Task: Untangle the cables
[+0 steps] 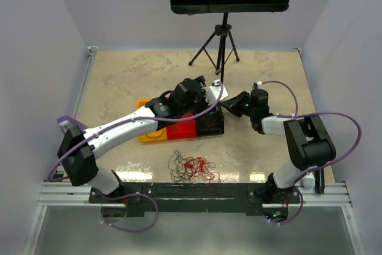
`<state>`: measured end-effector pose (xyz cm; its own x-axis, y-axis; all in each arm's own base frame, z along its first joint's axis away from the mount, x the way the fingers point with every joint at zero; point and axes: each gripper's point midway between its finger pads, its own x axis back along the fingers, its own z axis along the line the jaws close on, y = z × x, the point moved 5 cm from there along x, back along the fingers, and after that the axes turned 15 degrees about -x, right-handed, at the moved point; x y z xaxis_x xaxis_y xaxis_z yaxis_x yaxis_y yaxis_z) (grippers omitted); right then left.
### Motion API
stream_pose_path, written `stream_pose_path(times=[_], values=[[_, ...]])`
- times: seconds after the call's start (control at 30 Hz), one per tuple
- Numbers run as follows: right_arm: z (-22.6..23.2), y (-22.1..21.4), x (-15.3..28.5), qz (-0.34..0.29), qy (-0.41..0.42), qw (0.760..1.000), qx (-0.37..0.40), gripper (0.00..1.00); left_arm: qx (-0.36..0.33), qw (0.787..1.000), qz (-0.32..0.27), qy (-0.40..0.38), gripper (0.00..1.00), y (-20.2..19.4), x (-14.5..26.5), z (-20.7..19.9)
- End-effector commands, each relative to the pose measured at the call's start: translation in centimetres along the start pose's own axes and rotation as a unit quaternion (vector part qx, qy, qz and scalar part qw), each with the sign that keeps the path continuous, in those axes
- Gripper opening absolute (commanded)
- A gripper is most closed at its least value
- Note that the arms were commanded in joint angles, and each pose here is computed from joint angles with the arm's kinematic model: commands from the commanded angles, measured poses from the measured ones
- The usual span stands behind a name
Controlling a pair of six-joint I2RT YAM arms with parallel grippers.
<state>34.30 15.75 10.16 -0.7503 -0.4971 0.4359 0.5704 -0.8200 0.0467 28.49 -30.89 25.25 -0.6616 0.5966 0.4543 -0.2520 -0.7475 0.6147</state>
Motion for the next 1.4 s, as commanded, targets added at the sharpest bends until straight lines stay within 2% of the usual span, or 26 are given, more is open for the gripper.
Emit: stream_pose_path(times=[0.0, 0.27, 0.33, 0.57, 0.7, 0.8, 1.03, 1.2, 1.37], values=[[2.9, -0.1, 1.6, -0.008, 0.052, 0.999, 0.011, 0.0, 0.017, 0.998, 0.062, -0.028, 0.83, -4.1, 0.0, -2.2], [6.1, 0.6, 5.0, -0.078, 0.084, 0.991, 0.064, 0.0, 0.027, 0.995, 0.091, -0.029, 0.83, -6.9, -0.3, -3.4], [6.7, 0.2, 5.5, -0.079, 0.095, 0.989, 0.08, 0.0, 0.036, 0.995, 0.093, -0.028, 0.83, -7.1, -0.3, -3.3], [9.2, -3.5, 6.1, -0.052, 0.118, 0.978, 0.162, 0.0, 0.083, 0.993, 0.084, 0.009, 0.83, -6.8, -0.1, -0.7], [9.9, -6.8, 6.1, -0.003, 0.139, 0.965, 0.221, 0.0, 0.126, 0.987, 0.089, 0.039, 0.82, -7.5, 0.1, 1.5], [10.5, -8.3, 6.8, 0.012, 0.168, 0.954, 0.248, 0.0, 0.134, 0.986, 0.092, 0.047, 0.82, -8.0, 0.3, 1.9], [10.4, -9.7, 6.3, 0.06, 0.176, 0.938, 0.292, 0.0, 0.145, 0.984, 0.089, 0.053, 0.82, -8.1, 0.5, 1.9], [10.8, -6.6, 4.4, -0.033, 0.093, 0.952, 0.289, 0.0, 0.149, 0.984, 0.083, 0.053, 0.82, -7.9, 0.7, 1.9], [11.8, -2.4, 1.2, -0.09, 0.038, 0.954, 0.283, 0.0, 0.152, 0.984, 0.08, 0.054, 0.82, -7.7, 1.1, 2.1]])
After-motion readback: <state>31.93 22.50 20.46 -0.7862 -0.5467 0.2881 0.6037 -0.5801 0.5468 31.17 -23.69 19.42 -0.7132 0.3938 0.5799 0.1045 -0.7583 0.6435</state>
